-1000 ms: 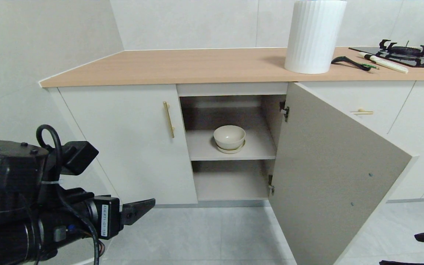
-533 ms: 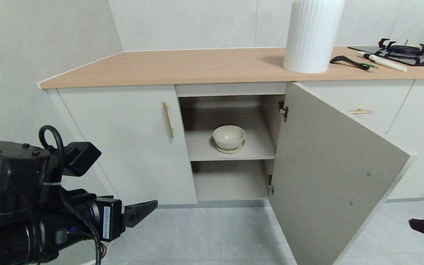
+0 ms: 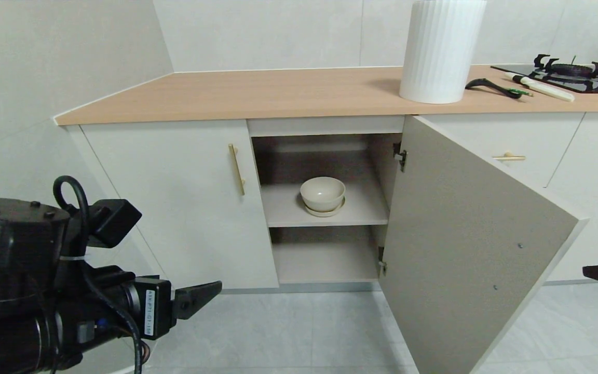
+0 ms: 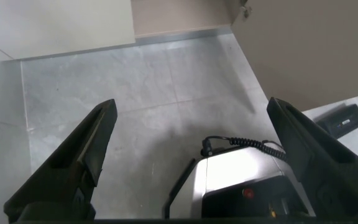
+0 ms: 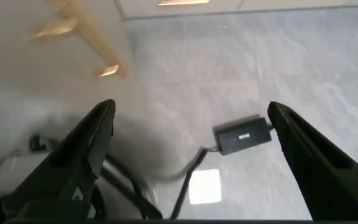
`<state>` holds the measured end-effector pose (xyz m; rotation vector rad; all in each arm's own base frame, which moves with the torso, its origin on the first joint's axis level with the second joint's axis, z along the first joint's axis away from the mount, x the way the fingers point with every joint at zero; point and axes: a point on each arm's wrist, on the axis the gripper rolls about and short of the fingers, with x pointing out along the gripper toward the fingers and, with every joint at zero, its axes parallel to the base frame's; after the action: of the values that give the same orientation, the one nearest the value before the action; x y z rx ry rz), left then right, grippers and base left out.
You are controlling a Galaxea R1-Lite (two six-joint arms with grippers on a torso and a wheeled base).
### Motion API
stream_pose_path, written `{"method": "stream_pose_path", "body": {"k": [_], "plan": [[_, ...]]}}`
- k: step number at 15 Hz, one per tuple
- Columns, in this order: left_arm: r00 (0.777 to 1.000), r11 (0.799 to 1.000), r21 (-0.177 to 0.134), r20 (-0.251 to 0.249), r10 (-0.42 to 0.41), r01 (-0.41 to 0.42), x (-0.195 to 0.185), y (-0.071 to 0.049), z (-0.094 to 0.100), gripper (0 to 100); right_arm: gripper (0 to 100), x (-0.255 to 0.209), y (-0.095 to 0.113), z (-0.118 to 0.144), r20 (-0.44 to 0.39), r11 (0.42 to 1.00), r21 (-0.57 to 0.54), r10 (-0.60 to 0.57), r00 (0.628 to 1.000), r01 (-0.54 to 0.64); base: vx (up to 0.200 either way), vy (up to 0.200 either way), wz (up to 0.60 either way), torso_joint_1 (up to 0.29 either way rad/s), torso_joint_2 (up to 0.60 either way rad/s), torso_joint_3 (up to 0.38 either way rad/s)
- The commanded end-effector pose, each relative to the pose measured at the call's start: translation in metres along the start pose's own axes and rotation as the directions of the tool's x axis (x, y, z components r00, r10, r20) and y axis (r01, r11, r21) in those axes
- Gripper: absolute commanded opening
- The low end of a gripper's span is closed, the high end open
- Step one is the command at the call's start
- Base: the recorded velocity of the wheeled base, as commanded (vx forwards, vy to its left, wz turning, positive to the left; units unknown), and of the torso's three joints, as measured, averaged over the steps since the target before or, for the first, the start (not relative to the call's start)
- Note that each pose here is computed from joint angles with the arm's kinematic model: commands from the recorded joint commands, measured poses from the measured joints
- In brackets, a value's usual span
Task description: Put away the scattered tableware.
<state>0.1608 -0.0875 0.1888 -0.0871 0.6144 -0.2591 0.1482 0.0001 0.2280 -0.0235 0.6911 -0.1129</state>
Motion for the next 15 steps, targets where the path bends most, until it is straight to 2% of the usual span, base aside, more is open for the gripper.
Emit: {"method": "stream_pose_path", "body": {"k": [1, 4, 7, 9, 13, 15], "plan": [[1.0, 1.0, -0.002, 0.007, -0.001, 0.001, -0.001, 0.0, 0.001, 100, 100, 0.017, 0.0, 0.004, -0.026, 1.0, 0.02, -0.013, 1.0, 0.013, 0.0, 0.0, 0.0, 0.0, 0.0, 0.0], [1.0, 1.0, -0.002, 0.007, -0.002, 0.002, -0.001, 0.0, 0.001, 100, 100, 0.031, 0.001, 0.009, 0.051, 0.997, 0.079, -0.018, 0.999, 0.014, 0.0, 0.0, 0.0, 0.0, 0.0, 0.0], [1.0, 1.0, -0.002, 0.006, 0.0, 0.0, -0.001, 0.0, 0.001, 100, 100, 0.042, 0.002, 0.012, 0.094, 0.994, 0.104, -0.041, 0.995, 0.031, 0.0, 0.0, 0.0, 0.0, 0.0, 0.0], [1.0, 1.0, -0.002, 0.004, -0.001, 0.001, -0.001, 0.0, 0.001, 100, 100, 0.046, 0.002, 0.013, 0.089, 0.992, 0.119, -0.044, 0.995, 0.033, 0.0, 0.0, 0.0, 0.0, 0.0, 0.0], [1.0, 1.0, -0.002, 0.005, -0.002, 0.002, -0.001, 0.0, 0.001, 100, 100, 0.053, 0.008, 0.014, 0.147, 0.99, 0.141, -0.024, 0.989, 0.003, 0.0, 0.0, 0.0, 0.0, 0.0, 0.0], [1.0, 1.0, -0.002, 0.005, -0.002, 0.002, -0.001, 0.0, 0.001, 100, 100, 0.056, 0.015, 0.013, 0.149, 0.989, 0.146, 0.002, 0.989, -0.024, 0.0, 0.0, 0.0, 0.0, 0.0, 0.0]]}}
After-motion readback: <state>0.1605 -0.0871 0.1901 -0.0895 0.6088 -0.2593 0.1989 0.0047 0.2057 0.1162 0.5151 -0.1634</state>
